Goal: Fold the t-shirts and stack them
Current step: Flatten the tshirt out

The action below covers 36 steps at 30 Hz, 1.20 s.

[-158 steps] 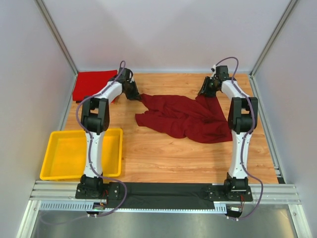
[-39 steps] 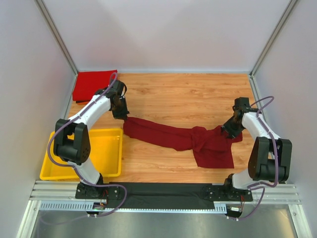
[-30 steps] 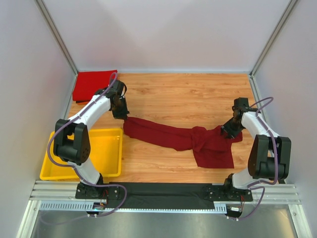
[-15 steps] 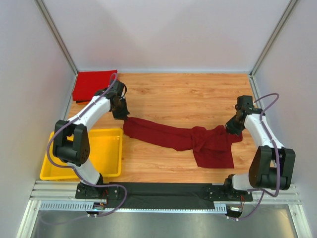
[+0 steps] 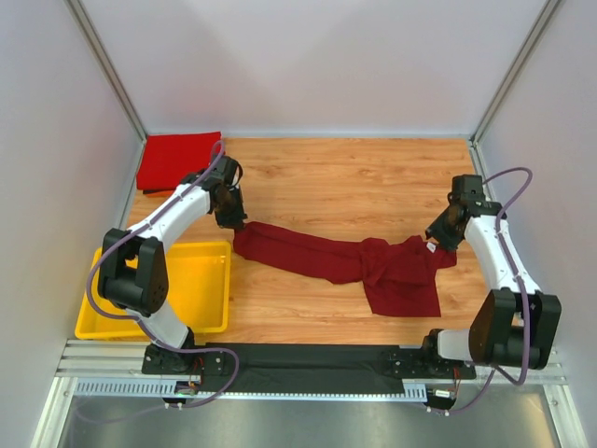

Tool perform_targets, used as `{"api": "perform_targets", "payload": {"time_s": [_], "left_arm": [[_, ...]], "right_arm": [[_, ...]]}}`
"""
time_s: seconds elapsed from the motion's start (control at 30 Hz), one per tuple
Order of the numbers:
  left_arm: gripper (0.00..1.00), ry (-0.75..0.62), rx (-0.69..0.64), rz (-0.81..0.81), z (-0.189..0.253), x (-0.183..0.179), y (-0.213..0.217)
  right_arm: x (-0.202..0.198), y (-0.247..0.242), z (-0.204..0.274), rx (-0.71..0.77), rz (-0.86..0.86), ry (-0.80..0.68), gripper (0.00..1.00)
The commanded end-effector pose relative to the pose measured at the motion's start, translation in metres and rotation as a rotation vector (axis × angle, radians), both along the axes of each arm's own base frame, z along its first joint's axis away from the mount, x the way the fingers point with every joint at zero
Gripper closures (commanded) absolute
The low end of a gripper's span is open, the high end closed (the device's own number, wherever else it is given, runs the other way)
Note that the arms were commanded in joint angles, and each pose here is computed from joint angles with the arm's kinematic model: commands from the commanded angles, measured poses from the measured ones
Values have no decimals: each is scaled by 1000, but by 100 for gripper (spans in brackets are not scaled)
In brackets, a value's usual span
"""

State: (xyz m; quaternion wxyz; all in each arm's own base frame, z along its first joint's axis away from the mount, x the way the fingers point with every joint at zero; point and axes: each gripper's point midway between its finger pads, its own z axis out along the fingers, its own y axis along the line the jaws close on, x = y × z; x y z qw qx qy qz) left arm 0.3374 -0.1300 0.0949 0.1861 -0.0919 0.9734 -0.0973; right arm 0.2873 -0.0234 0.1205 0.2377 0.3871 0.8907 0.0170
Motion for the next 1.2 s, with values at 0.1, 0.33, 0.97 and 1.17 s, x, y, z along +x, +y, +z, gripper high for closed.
{"api": "perform_targets", "payload": {"time_s": [0.1,0.33,0.97,1.17], "left_arm": [[100,-49,-23,-3,14,3,-4],[100,-51,-27,-3,14,2,-4],[100,-61,-21,-5,15,0,-3],[100,-61,-21,-6,15,0,-4]], "right_arm": [[-4,13,-25,87,-16,88,62],[-1,19,-44,142,-72,138,61],[-5,19,-75,156,-138,239,63],[-7,20,-78,161,-141,257,61]]}}
